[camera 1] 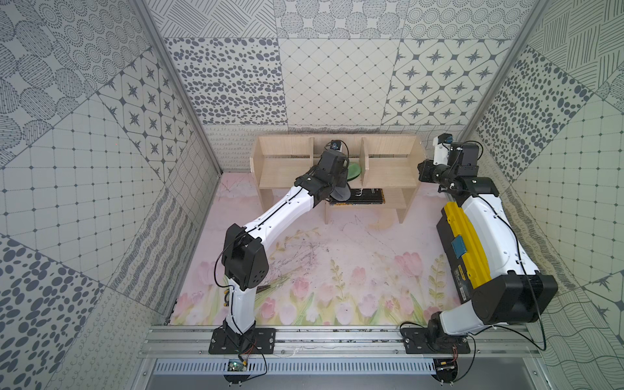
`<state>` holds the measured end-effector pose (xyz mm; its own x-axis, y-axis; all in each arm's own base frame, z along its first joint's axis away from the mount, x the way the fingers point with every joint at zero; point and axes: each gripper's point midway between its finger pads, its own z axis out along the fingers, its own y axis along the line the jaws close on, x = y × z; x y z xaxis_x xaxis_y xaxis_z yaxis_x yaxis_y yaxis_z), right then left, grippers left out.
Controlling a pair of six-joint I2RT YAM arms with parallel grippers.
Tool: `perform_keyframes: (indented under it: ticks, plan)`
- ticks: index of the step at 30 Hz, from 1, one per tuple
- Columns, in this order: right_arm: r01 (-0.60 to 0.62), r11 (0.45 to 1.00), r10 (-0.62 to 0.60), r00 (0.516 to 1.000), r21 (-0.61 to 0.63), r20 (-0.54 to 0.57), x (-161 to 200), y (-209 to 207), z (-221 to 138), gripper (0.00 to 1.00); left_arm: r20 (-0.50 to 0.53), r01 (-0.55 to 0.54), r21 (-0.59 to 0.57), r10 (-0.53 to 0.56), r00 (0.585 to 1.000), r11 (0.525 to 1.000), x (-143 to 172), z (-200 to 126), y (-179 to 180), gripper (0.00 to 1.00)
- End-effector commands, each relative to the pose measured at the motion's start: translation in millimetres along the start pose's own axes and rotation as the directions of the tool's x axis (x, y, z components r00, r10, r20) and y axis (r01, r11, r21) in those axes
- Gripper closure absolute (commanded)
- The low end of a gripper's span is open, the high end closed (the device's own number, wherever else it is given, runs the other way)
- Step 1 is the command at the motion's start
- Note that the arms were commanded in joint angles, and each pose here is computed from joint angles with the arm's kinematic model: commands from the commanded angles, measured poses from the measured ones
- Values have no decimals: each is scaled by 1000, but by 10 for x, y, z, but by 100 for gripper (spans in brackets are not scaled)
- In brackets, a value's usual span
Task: Wipe the bookshelf clean with a cloth
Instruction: Wipe the dust from the shelf.
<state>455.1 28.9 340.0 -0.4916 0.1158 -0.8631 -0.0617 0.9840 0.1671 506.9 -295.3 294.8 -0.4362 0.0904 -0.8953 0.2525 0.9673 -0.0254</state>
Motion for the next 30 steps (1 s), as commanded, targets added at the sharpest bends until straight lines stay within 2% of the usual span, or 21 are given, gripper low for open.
perform_keyframes:
  ticks: [1,4,7,11,13,17,21,25,30]
  plan:
    - [-101,968,97,995,-229,-28,27,481,-111,100,-18,-9,80,10,1000,997,-117,-9,-195,100]
    - [-102,966,97,995,-237,-33,48,498,-120,100,38,-4,57,2,999,998,-436,0,-125,100]
    - [-98,965,94,995,-244,-30,47,512,-154,100,86,24,-22,-22,996,999,-684,44,99,100]
    - [-96,964,92,995,-247,-30,59,517,-169,100,117,65,-76,-56,992,995,-796,46,361,100]
    - [-98,963,93,995,-251,-31,61,525,-174,100,101,54,-122,-42,994,991,-741,53,472,100]
    - [-97,962,92,995,-256,-31,73,536,-174,100,44,21,-104,-16,999,994,-516,81,413,100]
    - [-94,964,89,995,-248,-32,93,522,-171,100,-18,-12,-37,12,1000,999,-190,70,175,100]
    - [-92,964,87,996,-249,-30,99,521,-182,100,-74,4,41,-1,997,999,121,8,-105,100]
    - [-94,962,90,996,-257,-30,96,537,-192,100,-37,43,151,-38,999,988,8,-5,-397,100]
